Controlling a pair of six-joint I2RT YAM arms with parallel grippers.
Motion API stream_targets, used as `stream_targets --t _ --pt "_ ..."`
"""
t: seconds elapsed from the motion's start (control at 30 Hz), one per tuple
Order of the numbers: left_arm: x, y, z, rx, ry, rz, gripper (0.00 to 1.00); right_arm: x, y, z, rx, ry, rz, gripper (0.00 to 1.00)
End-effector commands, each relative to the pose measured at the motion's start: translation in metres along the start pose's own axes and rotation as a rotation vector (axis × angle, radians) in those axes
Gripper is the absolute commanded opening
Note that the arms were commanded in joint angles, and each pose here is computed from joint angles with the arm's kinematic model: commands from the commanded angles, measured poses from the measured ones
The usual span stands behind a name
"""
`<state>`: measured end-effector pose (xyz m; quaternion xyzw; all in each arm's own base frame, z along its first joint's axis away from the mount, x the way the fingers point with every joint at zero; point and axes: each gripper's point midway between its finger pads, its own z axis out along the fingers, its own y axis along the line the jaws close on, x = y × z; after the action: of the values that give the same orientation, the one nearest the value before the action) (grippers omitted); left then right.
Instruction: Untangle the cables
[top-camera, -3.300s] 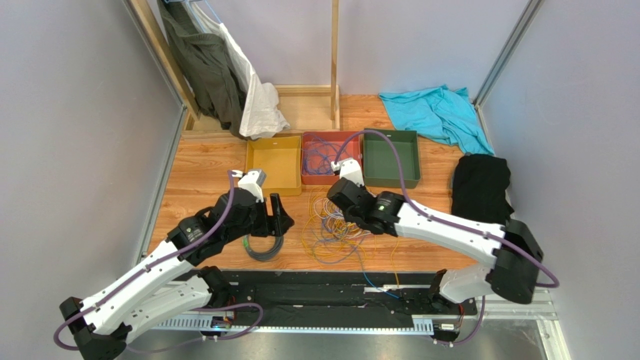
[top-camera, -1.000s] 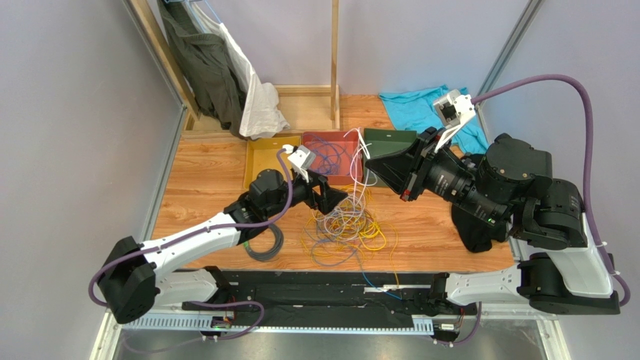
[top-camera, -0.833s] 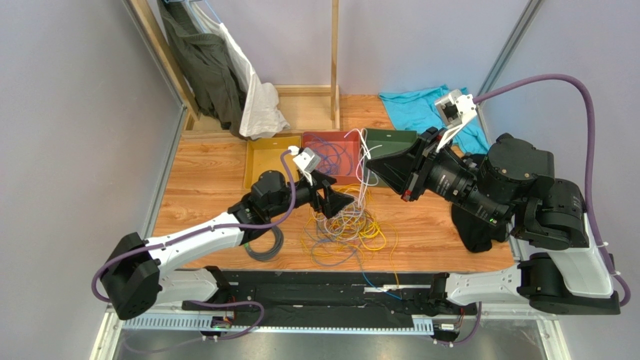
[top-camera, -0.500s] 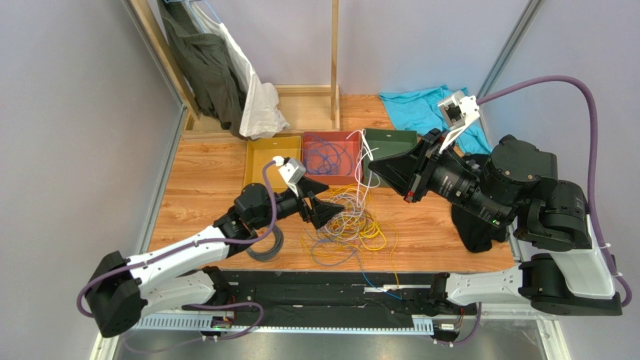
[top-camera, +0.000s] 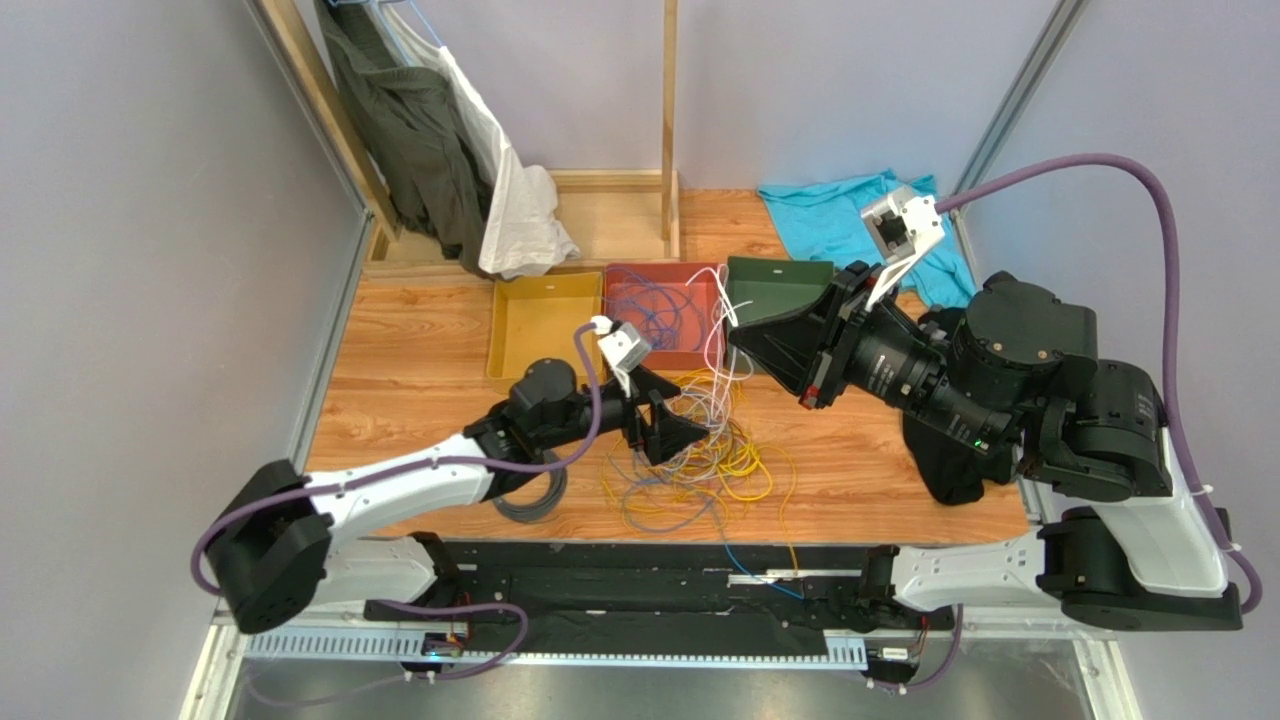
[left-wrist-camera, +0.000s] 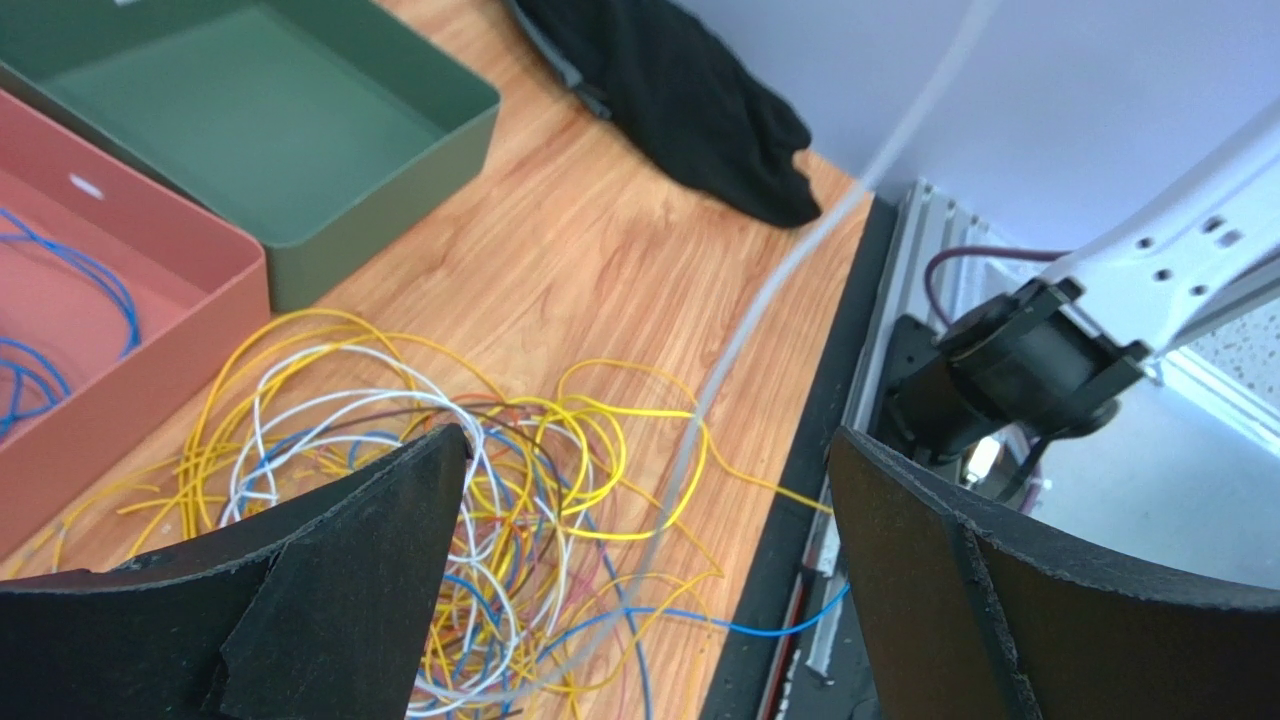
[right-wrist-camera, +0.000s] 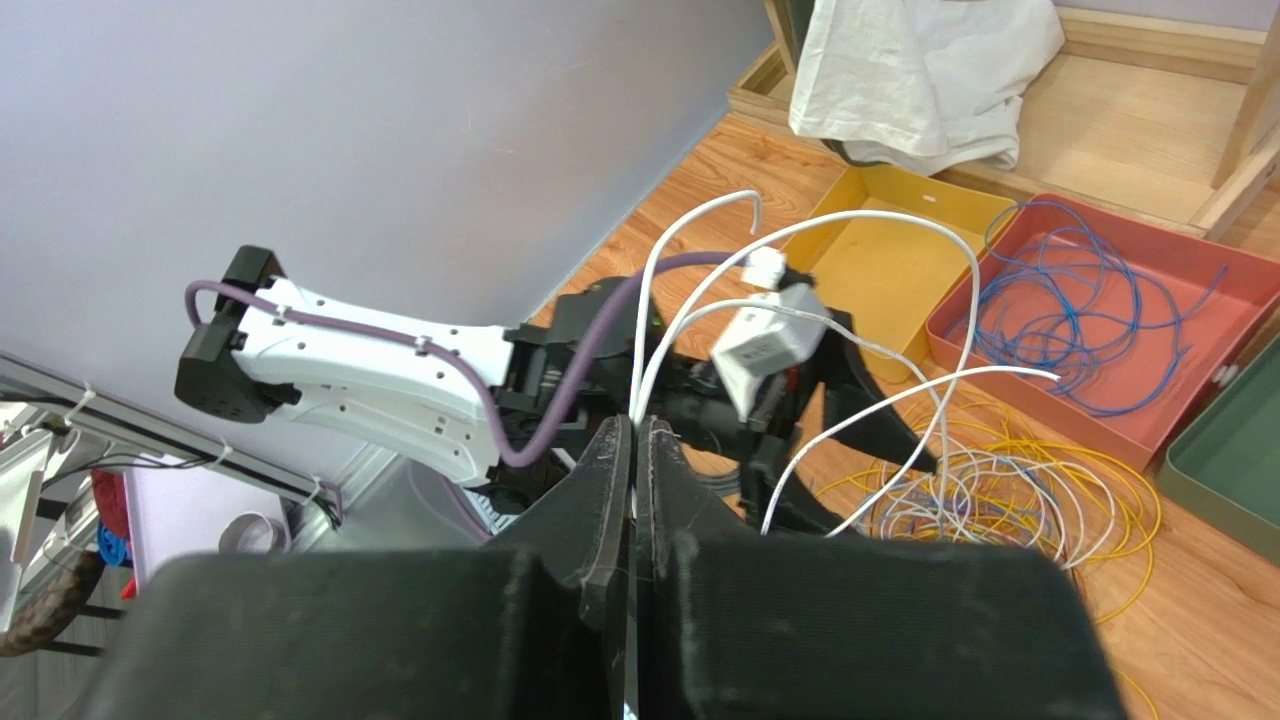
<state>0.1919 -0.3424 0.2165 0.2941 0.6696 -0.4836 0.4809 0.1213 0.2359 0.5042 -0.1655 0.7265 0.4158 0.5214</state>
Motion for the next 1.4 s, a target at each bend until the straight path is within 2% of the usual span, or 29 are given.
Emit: stream_targets --t 0.0,0.07,0.1,0.17,0.2,0.27,0.3,0.33,0.37,0.4,0.43,0.5,0.53,0.57,0.63,0.73,0.83,1.0,1.03,1.1,1.13,1.2,1.23,1.27,1.3,1.33,1.37 --pt "-0.023 -0.002 0.027 0.037 -0.052 0.066 0.95 -0.006 0.012 0.001 -0.051 -0.011 0.019 0.00" --pt "-0.018 0.004 0.038 0.026 -0.029 0.063 0.87 -0.006 0.013 0.000 -0.051 -0.009 0.023 0.00" --pt "-0.009 0.007 0.044 0.027 0.000 0.054 0.71 -0.004 0.012 0.000 -0.051 -0.006 0.020 0.00" --pt "-0.006 0.009 0.049 0.026 0.024 0.041 0.52 -0.005 0.009 -0.002 -0.039 -0.013 0.020 0.00" --pt "-0.002 0.011 0.050 0.024 0.039 0.033 0.30 -0.004 0.007 -0.003 -0.035 -0.015 0.019 0.00" --pt "0.001 0.014 0.049 0.001 0.072 0.014 0.00 -0.005 0.002 -0.007 -0.023 -0.024 0.023 0.00" --pt "-0.005 0.012 0.045 -0.005 0.069 0.011 0.00 -0.001 -0.002 -0.005 -0.002 -0.021 0.018 0.02" --pt "0.001 0.012 0.038 -0.021 0.111 -0.004 0.00 0.000 -0.005 -0.005 0.005 -0.024 0.016 0.10" --pt "-0.005 0.009 0.032 -0.026 0.119 0.002 0.00 0.001 -0.009 -0.009 0.014 -0.030 0.019 0.19" --pt "-0.024 0.003 0.020 -0.043 0.092 0.016 0.00 0.002 -0.014 -0.009 0.034 -0.036 0.016 0.39" --pt "-0.012 0.007 0.005 -0.096 0.177 -0.007 0.00 0.014 -0.021 -0.004 0.060 -0.016 0.002 0.46" --pt "-0.054 0.005 -0.022 -0.206 0.120 0.008 0.00 0.018 -0.034 -0.008 0.106 -0.030 0.003 0.58" --pt "-0.061 0.004 -0.039 -0.262 0.152 0.000 0.00 0.035 -0.044 -0.002 0.145 -0.002 -0.012 0.59" --pt "-0.073 0.003 -0.052 -0.304 0.132 -0.006 0.00 0.037 -0.052 -0.006 0.166 -0.012 -0.003 0.61" --pt "-0.112 0.000 -0.089 -0.402 0.035 0.002 0.00 0.058 -0.075 -0.001 0.259 -0.004 -0.020 0.63" --pt "-0.160 -0.014 -0.132 -0.457 -0.080 0.027 0.00 0.067 -0.095 -0.006 0.325 -0.035 -0.014 0.63" --pt "-0.197 -0.028 -0.154 -0.482 -0.136 0.030 0.00 0.086 -0.106 -0.002 0.352 -0.013 -0.044 0.62" --pt "-0.240 -0.047 -0.149 -0.453 -0.160 0.004 0.00 0.120 -0.115 0.015 0.375 0.063 -0.099 0.61" --pt "-0.262 -0.057 -0.156 -0.436 -0.207 0.014 0.00 0.125 -0.116 0.017 0.378 0.073 -0.104 0.61" --pt "-0.277 -0.058 -0.149 -0.443 -0.210 0.028 0.00 0.140 -0.121 0.023 0.389 0.094 -0.113 0.61" --pt "-0.307 -0.071 -0.162 -0.428 -0.278 0.052 0.00 0.146 -0.123 0.026 0.393 0.104 -0.115 0.61" --pt "-0.322 -0.068 -0.154 -0.456 -0.269 0.077 0.00 0.158 -0.127 0.030 0.402 0.124 -0.118 0.60" --pt "-0.355 -0.083 -0.172 -0.442 -0.349 0.118 0.00 0.162 -0.127 0.032 0.405 0.130 -0.113 0.59" --pt "-0.362 -0.071 -0.159 -0.499 -0.337 0.130 0.00 0.164 -0.127 0.033 0.403 0.132 -0.111 0.59" --pt "-0.374 -0.071 -0.164 -0.521 -0.368 0.141 0.00 0.165 -0.125 0.036 0.390 0.131 -0.105 0.59" --pt "-0.399 -0.078 -0.179 -0.529 -0.455 0.150 0.00 0.168 -0.126 0.037 0.390 0.134 -0.108 0.59" --pt "-0.408 -0.071 -0.174 -0.572 -0.485 0.141 0.00 0.169 -0.126 0.038 0.389 0.135 -0.118 0.59"
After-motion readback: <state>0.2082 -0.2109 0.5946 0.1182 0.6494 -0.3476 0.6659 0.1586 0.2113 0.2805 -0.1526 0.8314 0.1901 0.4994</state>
